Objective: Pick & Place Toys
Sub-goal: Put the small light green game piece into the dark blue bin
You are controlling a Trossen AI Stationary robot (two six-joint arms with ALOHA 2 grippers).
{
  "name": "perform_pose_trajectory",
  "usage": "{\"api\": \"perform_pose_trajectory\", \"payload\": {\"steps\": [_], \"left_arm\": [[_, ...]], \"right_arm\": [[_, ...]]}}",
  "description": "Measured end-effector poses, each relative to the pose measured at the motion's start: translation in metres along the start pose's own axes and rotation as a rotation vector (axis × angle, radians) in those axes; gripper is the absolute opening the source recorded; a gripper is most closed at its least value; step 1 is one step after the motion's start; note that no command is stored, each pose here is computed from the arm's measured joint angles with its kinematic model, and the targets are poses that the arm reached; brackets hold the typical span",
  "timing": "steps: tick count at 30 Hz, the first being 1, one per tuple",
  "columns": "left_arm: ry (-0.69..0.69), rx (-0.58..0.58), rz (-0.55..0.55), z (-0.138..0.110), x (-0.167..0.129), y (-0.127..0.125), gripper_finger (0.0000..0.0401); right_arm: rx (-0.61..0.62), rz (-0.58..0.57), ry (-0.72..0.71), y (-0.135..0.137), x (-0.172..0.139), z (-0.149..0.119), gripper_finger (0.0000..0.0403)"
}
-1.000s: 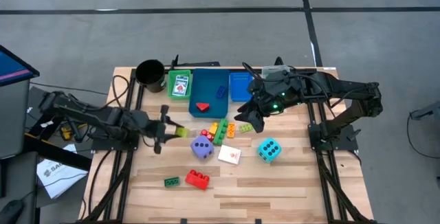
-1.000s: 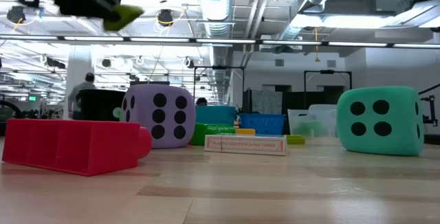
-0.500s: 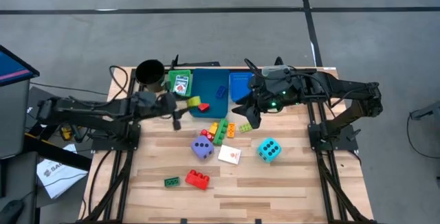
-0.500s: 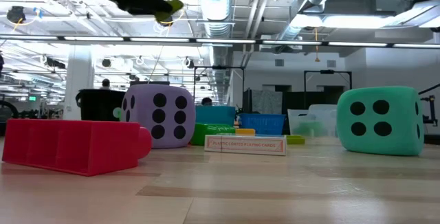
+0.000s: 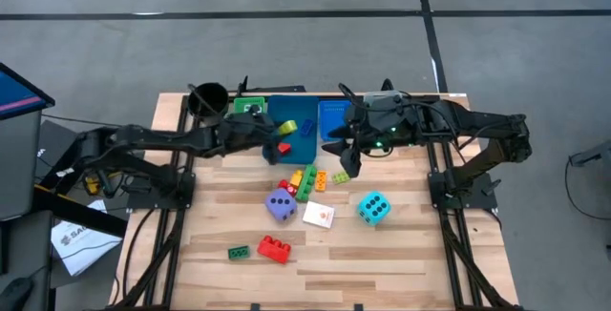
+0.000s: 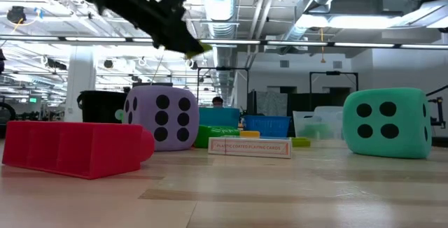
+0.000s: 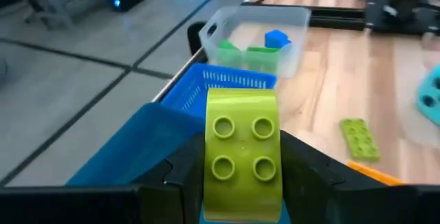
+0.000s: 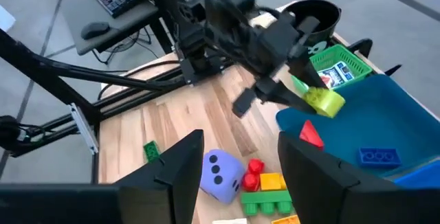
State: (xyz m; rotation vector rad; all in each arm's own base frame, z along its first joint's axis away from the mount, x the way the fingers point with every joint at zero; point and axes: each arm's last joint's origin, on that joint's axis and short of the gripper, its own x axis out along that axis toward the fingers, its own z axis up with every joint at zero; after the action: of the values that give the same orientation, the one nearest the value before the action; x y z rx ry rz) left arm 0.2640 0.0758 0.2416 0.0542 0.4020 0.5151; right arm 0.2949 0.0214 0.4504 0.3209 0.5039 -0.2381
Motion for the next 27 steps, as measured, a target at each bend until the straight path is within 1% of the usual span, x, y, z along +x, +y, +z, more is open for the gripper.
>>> {"api": "perform_pose_trajectory", "payload": {"steps": [3, 6, 9, 15, 21, 27], "left_arm": [[0.020, -0.082, 0.036, -0.007, 0.015, 0.007, 0.0141], [0.054, -0.162, 0.073, -0.017, 0.028, 0.014, 0.0141], [0.092, -0.205, 0.103, -0.026, 0.037, 0.021, 0.0142], [0.125, -0.213, 0.121, -0.035, 0.045, 0.024, 0.0142], [0.120, -0.285, 0.124, -0.035, 0.046, 0.023, 0.0145], [0.120, -0.292, 0.125, -0.035, 0.046, 0.023, 0.0176]], "right_arm": [[0.002, -0.047, -0.003, -0.004, 0.002, 0.000, 0.0184], [0.010, -0.063, -0.009, -0.009, 0.002, 0.002, 0.0184], [0.016, -0.078, -0.008, -0.013, 0.003, 0.003, 0.0184], [0.054, -0.101, -0.011, -0.020, 0.004, 0.005, 0.0184], [0.031, -0.114, 0.002, -0.022, 0.005, 0.005, 0.0184], [0.015, -0.124, 0.021, -0.024, 0.005, 0.003, 0.0184]]}}
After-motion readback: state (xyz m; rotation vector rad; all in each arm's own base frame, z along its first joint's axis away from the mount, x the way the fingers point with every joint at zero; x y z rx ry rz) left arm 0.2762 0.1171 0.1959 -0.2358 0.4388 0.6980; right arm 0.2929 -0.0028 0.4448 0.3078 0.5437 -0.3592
